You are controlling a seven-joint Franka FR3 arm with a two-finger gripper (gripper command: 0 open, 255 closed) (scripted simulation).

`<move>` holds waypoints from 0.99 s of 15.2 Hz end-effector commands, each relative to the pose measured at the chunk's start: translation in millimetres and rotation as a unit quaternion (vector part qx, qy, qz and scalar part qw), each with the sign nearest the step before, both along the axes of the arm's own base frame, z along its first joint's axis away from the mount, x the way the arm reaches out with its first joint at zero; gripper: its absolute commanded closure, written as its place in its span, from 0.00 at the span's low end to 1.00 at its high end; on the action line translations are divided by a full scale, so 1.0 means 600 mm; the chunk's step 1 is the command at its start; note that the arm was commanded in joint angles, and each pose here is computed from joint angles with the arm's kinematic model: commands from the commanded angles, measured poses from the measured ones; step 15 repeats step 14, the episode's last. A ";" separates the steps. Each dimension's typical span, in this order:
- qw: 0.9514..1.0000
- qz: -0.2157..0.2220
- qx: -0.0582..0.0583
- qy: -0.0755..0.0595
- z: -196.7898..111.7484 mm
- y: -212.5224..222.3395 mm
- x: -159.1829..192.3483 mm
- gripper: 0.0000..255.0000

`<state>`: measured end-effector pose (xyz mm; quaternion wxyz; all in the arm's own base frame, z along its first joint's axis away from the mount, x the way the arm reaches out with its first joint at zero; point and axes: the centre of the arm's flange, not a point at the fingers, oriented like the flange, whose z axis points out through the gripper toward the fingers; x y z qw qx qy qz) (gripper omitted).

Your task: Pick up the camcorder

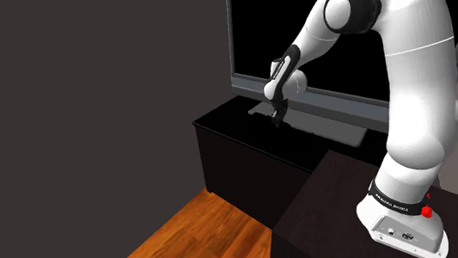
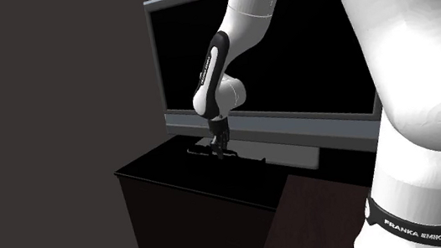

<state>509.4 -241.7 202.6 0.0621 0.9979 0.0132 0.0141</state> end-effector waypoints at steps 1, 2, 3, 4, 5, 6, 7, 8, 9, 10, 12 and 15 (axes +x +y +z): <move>1.000 0.000 -0.001 -0.002 0.019 0.000 0.001 1.00; 1.000 0.000 -0.001 -0.002 0.028 0.000 0.001 1.00; 1.000 0.000 -0.001 -0.002 0.037 0.000 0.001 1.00; 1.000 0.000 -0.001 -0.002 0.046 0.000 0.001 1.00; 1.000 0.000 -0.001 -0.002 0.055 0.000 0.001 1.00; 1.000 0.000 -0.001 -0.002 0.063 0.000 0.001 1.00; 1.000 0.000 -0.001 -0.002 0.072 0.000 0.001 1.00; 1.000 0.000 -0.001 -0.002 0.081 0.000 0.001 1.00; 1.000 0.000 -0.001 -0.002 0.090 0.000 0.001 1.00; 1.000 0.000 -0.001 -0.002 0.099 0.000 0.001 1.00; 1.000 0.000 -0.001 -0.002 0.116 0.000 0.001 1.00; 1.000 0.000 -0.001 -0.002 0.118 0.000 0.001 1.00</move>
